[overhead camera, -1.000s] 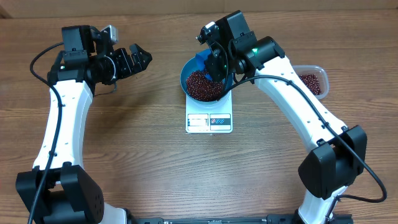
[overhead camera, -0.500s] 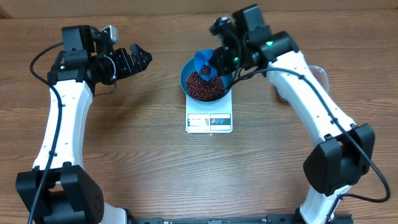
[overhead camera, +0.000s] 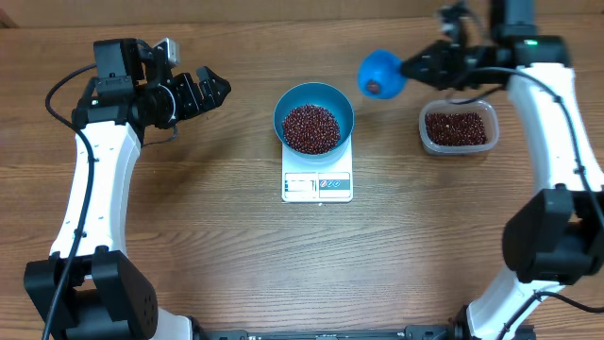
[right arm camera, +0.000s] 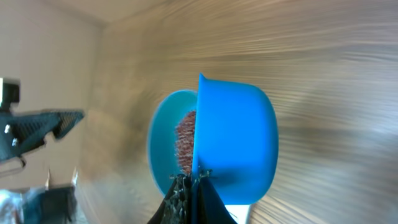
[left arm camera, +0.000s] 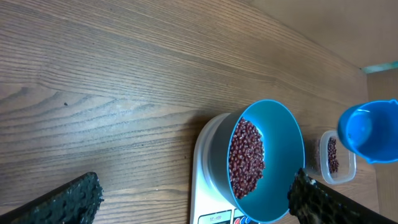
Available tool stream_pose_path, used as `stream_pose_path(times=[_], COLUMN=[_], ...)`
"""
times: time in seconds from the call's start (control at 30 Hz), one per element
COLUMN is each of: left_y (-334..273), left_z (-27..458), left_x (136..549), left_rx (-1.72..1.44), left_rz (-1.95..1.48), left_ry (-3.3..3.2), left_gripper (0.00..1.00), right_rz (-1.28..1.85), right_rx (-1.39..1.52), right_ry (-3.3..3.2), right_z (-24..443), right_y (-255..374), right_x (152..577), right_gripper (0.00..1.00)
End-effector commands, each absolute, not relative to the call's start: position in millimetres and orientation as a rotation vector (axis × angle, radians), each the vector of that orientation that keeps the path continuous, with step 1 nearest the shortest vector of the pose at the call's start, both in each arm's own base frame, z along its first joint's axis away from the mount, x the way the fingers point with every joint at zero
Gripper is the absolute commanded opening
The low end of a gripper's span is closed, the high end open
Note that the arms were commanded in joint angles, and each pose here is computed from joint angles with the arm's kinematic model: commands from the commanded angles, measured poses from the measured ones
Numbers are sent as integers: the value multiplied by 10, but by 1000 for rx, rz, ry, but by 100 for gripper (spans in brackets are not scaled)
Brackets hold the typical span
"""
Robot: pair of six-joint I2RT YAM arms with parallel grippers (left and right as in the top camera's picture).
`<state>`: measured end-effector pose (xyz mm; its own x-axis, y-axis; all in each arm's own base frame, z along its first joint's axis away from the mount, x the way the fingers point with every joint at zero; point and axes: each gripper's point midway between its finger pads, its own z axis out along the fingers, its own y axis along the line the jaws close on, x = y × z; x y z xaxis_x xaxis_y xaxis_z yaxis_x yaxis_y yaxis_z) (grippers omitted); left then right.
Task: Scoop item into bowl and weigh 150g on scale
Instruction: 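Return the empty scoop to the bean tub with the right gripper, then dip the scoop into the beans to refill it, right gripper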
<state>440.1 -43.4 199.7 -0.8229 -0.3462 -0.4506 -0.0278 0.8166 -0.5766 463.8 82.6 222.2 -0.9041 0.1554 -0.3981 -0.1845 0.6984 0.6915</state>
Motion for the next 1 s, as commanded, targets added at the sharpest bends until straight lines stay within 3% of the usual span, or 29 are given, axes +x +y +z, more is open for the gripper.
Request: stream_pose_path(times=[0.0, 0.43, 0.97], left_y=[-455, -480, -482], left_z=[2163, 2163, 2163], left_x=[4419, 4416, 4416], left_rx=[-234, -227, -227], left_rz=[-747, -750, -750], left_ry=[2407, 2409, 2409], left_gripper=[100, 100, 99], right_rz=[986, 432, 183], right_rx=[75, 408, 362], right_ry=[2458, 2689, 2762], right_z=[2369, 1882, 1776], right_y=[445, -576, -567], right_x=[4645, 4398, 4351], right_gripper=[4, 4, 4])
